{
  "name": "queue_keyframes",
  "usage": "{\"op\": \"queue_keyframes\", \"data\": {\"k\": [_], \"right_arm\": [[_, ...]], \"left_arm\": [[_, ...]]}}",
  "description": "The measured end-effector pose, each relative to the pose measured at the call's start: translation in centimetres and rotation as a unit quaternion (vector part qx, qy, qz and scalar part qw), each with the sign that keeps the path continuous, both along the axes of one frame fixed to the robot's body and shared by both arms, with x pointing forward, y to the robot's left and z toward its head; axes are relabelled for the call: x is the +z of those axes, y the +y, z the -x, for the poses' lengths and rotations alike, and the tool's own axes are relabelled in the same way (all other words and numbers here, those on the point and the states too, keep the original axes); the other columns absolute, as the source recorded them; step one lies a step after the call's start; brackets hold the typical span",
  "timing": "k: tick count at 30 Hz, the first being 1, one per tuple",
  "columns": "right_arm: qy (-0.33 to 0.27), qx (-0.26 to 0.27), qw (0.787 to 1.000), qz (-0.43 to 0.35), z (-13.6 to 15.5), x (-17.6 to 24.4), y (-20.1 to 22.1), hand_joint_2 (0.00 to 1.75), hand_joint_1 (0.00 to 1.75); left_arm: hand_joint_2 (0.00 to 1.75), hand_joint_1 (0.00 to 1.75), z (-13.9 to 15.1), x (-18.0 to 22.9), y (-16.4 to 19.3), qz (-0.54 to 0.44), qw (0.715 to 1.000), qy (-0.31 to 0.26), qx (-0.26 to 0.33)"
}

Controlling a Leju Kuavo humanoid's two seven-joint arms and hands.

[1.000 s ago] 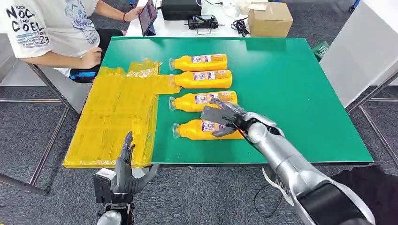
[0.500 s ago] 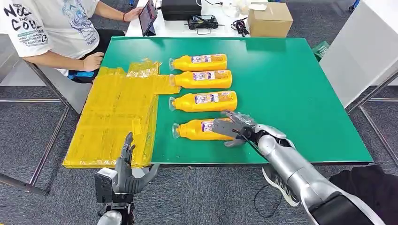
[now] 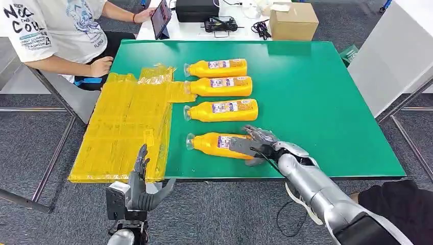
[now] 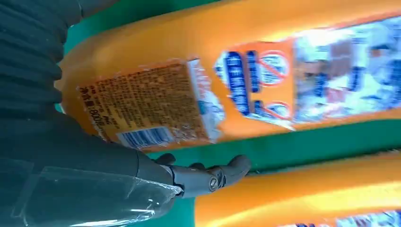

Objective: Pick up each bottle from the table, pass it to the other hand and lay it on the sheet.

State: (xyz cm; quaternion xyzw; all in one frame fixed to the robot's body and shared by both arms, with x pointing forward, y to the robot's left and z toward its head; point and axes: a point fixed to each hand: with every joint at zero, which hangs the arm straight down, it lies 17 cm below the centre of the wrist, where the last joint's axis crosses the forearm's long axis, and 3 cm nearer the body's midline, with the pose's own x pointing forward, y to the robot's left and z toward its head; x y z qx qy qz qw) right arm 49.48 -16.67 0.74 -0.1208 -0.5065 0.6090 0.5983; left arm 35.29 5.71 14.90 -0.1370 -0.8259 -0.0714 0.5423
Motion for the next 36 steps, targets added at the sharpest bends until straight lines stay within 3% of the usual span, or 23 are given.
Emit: {"op": "queue_keyframes", "data": {"k": [22, 23, 24, 26, 29, 36], "right_arm": [[0.029, 0.006, 0.999, 0.029, 0.0, -0.5, -1.5, 1.75, 0.00], [0.030, 0.007, 0.999, 0.033, 0.0, -0.7, -1.8, 1.75, 0.24], [0.031, 0.008, 0.999, 0.035, 0.0, -0.7, -1.8, 1.75, 1.31], [0.031, 0.009, 0.999, 0.036, 0.0, -0.7, -1.8, 1.75, 1.54], [0.031, 0.010, 0.999, 0.038, 0.0, -0.8, -1.8, 1.75, 1.69], [0.029, 0.009, 0.999, 0.039, 0.0, -0.8, -2.0, 1.75, 1.75]], "left_arm": [[1.75, 0.00, -0.1, -0.1, 0.1, 0.007, 1.000, 0.004, -0.001], [1.75, 0.00, -0.1, -0.2, 0.0, 0.007, 1.000, 0.004, -0.001], [1.75, 0.00, -0.1, -0.1, 0.1, 0.009, 1.000, 0.005, -0.001], [1.75, 0.00, -0.1, -0.1, 0.1, 0.010, 1.000, 0.004, 0.000], [1.75, 0.00, -0.1, -0.1, 0.1, 0.011, 1.000, 0.005, -0.001], [1.75, 0.00, -0.1, 0.0, 0.1, 0.015, 1.000, 0.004, -0.001]]}}
